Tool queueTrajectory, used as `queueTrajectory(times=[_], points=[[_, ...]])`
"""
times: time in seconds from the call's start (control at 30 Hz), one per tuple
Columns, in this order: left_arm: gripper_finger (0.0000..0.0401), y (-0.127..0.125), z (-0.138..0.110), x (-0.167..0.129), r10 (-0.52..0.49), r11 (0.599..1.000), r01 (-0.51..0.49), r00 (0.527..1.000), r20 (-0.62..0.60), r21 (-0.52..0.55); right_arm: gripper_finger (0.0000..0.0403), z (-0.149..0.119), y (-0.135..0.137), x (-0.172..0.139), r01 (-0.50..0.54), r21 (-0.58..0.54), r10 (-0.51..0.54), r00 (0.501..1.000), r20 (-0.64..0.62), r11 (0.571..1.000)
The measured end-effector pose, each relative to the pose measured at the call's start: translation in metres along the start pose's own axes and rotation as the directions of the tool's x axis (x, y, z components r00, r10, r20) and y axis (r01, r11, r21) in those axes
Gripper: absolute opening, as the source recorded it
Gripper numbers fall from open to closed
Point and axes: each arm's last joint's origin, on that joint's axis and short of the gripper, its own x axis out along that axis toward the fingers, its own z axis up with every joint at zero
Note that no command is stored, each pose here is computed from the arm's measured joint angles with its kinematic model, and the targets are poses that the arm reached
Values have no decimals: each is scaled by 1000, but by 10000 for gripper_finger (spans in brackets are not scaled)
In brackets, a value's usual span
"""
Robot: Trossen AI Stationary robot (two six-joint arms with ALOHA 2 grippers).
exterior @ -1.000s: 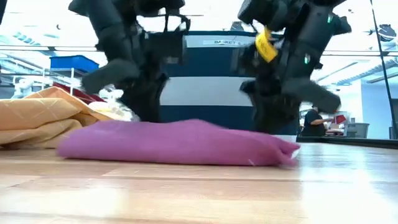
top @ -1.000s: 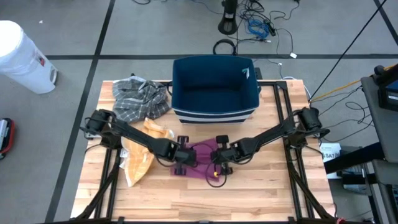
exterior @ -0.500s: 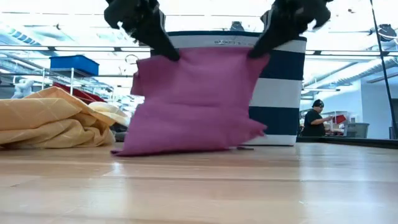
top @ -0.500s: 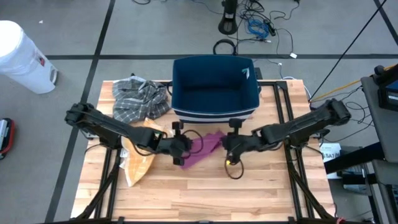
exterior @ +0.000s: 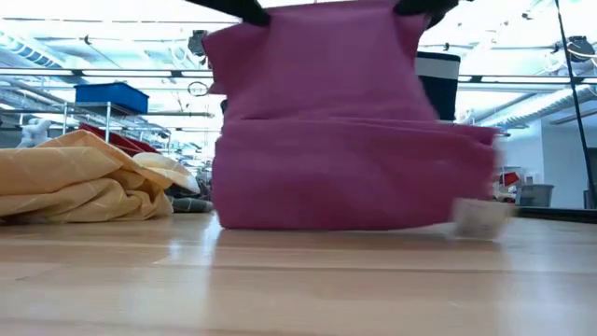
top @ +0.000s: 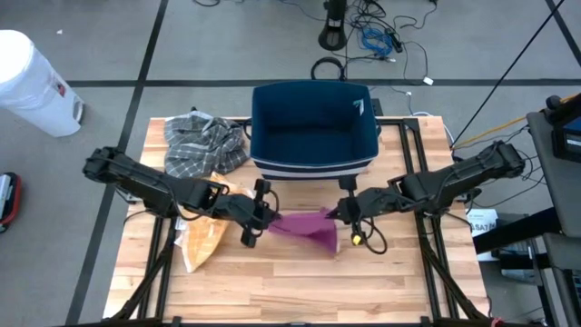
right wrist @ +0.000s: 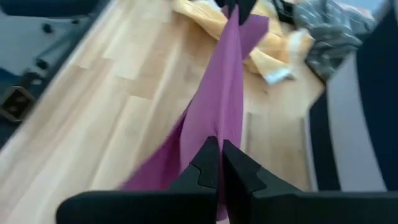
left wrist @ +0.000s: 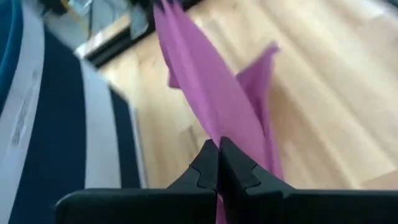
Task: Fold towel
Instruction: Fold the purple towel
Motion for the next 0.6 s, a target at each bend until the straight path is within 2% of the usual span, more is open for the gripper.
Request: queueTrajectory(times=[0.27, 0.37, 0.47, 0.6], points=[[1, -5, 14, -10, -133, 991, 127, 976, 172, 47, 0, 7, 19, -16, -171, -48, 175, 980, 94, 984], [1, -6, 20, -17, -143, 989, 128, 961, 236, 79, 0, 10, 26, -20, -216, -67, 223, 967, 120, 974], [1, -1, 19, -21, -86, 994, 67, 970, 229, 91, 0, 8, 25, -24, -181, -65, 188, 976, 110, 981], [1, 14, 13, -17, 17, 997, -31, 984, 180, 77, 0, 3, 17, -26, -81, -56, 85, 994, 66, 995]])
